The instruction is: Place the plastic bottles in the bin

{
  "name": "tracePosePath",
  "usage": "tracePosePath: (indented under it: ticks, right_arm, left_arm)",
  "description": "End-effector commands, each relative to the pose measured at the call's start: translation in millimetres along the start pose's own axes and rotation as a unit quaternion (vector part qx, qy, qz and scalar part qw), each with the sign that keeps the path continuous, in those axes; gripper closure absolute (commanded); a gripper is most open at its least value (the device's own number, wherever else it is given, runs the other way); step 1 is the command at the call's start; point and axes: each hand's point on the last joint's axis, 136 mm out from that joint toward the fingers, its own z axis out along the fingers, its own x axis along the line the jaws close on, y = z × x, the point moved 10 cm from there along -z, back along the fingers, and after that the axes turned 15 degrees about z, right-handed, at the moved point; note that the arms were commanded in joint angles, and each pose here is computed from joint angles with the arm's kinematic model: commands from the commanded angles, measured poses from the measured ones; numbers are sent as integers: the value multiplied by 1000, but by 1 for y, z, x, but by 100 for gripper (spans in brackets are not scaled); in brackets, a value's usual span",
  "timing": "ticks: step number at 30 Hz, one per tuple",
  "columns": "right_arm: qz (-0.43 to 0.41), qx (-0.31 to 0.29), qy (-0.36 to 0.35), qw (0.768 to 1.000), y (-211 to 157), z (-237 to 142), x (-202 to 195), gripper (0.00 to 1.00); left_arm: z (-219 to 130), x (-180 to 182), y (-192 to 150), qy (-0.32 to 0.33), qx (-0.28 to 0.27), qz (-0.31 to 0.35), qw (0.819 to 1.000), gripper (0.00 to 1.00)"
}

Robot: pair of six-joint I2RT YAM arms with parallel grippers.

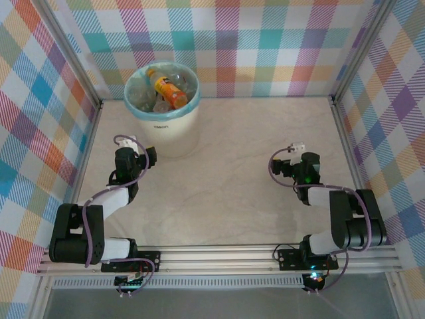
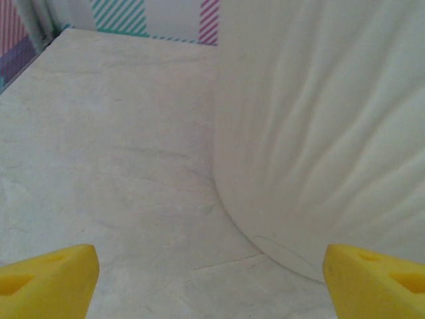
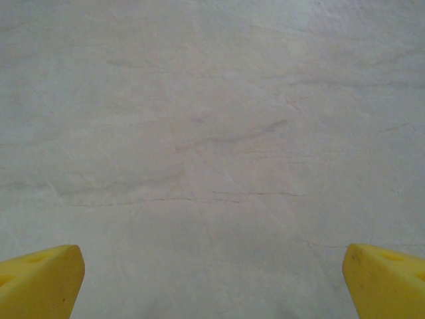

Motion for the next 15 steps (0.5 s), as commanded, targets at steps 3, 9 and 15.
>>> tracePosePath:
  ticks: [3, 9, 15]
  right_arm:
    - [12, -47, 37, 998, 11, 7, 1, 0]
    - [30, -49, 19, 998, 10, 9, -5, 0]
    - [47, -48, -10, 998, 13, 11, -11, 0]
  left_arm:
    - [5, -13, -17, -45, -14, 32, 998, 13]
    - [16, -16, -33, -37, -14, 33, 999, 12]
    - [27, -13, -41, -3, 9, 19, 1000, 2]
